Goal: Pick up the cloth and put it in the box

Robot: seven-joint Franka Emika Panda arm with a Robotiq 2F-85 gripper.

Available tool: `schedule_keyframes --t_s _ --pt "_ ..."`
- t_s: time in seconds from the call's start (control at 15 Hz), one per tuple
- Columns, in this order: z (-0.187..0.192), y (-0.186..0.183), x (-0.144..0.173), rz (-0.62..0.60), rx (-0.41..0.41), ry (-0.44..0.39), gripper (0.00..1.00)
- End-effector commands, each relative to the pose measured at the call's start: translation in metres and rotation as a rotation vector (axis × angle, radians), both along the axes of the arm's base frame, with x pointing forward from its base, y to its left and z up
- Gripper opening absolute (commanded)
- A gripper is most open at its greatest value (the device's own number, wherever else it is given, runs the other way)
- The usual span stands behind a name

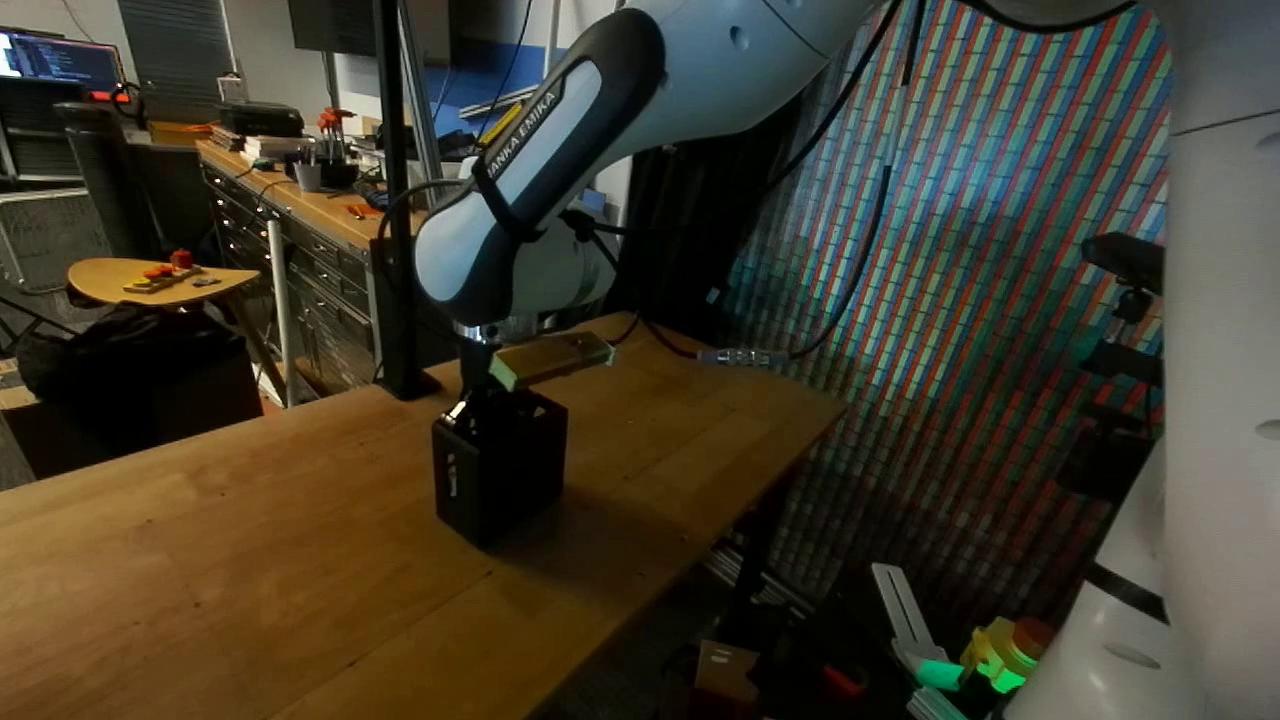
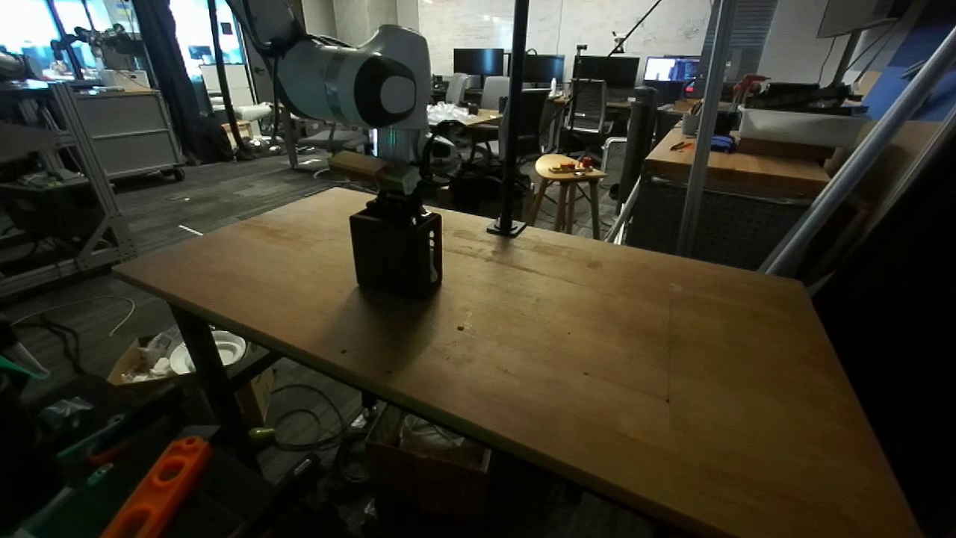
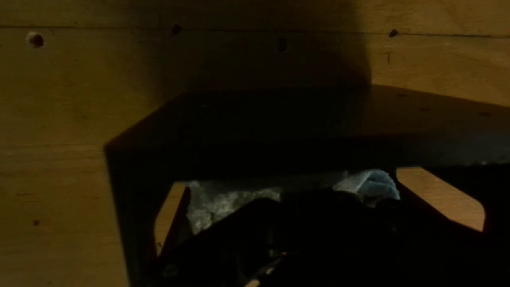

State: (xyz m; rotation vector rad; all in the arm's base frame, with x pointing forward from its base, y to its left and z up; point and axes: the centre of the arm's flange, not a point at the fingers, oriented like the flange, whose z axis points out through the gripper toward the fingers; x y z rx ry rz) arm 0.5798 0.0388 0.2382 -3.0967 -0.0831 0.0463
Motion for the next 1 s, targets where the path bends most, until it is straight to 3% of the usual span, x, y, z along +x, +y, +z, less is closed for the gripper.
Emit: schedule_keyframes --t_s 0.0,0.53,0.93 --pt "-0.034 0.004 -0.016 -0.013 0.04 -0.014 0.0" --pt "0.07 0.007 -0.053 0.06 -0.083 -0.043 0.0" --pt "0.173 -0.004 -0.066 0.086 -0.194 -0.115 0.0"
